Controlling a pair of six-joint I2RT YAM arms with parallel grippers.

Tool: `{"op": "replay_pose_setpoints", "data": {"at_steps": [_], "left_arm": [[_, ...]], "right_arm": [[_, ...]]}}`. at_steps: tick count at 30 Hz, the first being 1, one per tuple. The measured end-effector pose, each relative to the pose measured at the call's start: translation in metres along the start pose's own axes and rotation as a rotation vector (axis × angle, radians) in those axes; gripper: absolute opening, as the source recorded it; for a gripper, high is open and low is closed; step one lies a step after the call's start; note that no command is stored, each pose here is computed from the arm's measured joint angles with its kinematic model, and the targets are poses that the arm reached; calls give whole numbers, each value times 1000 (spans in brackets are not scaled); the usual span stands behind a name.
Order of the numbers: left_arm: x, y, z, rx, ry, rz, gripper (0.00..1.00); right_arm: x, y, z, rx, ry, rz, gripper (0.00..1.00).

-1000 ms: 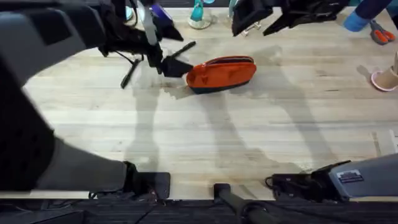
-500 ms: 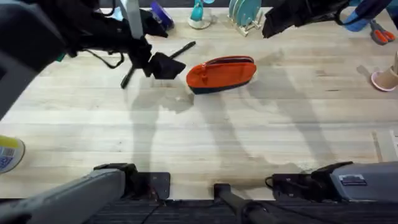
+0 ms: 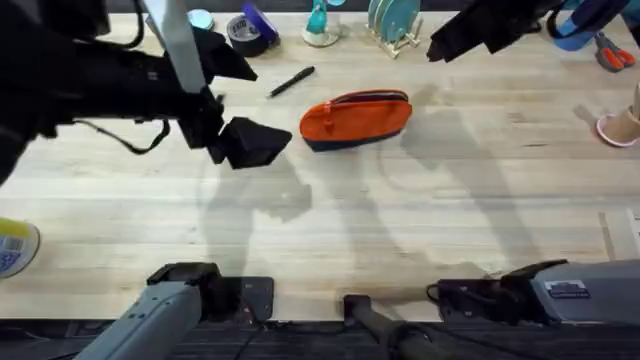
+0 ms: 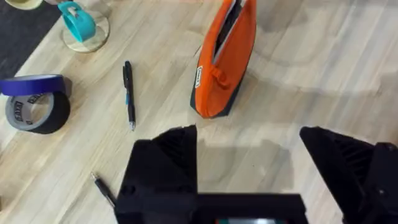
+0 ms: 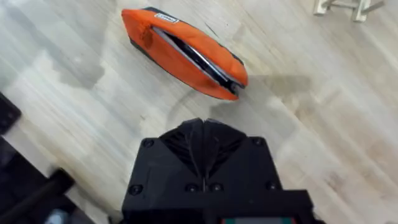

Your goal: Unzip the bag, pick up the pens from the table one at a time and place them inside, then zip the bag closed.

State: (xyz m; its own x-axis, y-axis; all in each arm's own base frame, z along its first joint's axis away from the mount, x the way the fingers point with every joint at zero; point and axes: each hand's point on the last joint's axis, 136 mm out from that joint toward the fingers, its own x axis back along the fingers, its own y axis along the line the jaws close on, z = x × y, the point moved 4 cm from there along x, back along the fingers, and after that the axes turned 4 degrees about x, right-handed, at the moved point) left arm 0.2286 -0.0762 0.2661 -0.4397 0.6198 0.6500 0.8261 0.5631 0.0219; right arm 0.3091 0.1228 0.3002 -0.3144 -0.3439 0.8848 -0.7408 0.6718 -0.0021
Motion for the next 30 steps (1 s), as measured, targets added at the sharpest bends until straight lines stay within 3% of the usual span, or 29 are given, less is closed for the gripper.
{"op": "replay_pose_setpoints", "data": {"at_steps": [9, 30], "left_arm": [[16, -15, -3, -27, -23, -24, 993], [15, -17, -1, -18, -14, -18, 993]], "right_arm": [[0, -3, 1, 150, 4, 9, 28], [0, -3, 1, 625, 9, 11, 28]]}}
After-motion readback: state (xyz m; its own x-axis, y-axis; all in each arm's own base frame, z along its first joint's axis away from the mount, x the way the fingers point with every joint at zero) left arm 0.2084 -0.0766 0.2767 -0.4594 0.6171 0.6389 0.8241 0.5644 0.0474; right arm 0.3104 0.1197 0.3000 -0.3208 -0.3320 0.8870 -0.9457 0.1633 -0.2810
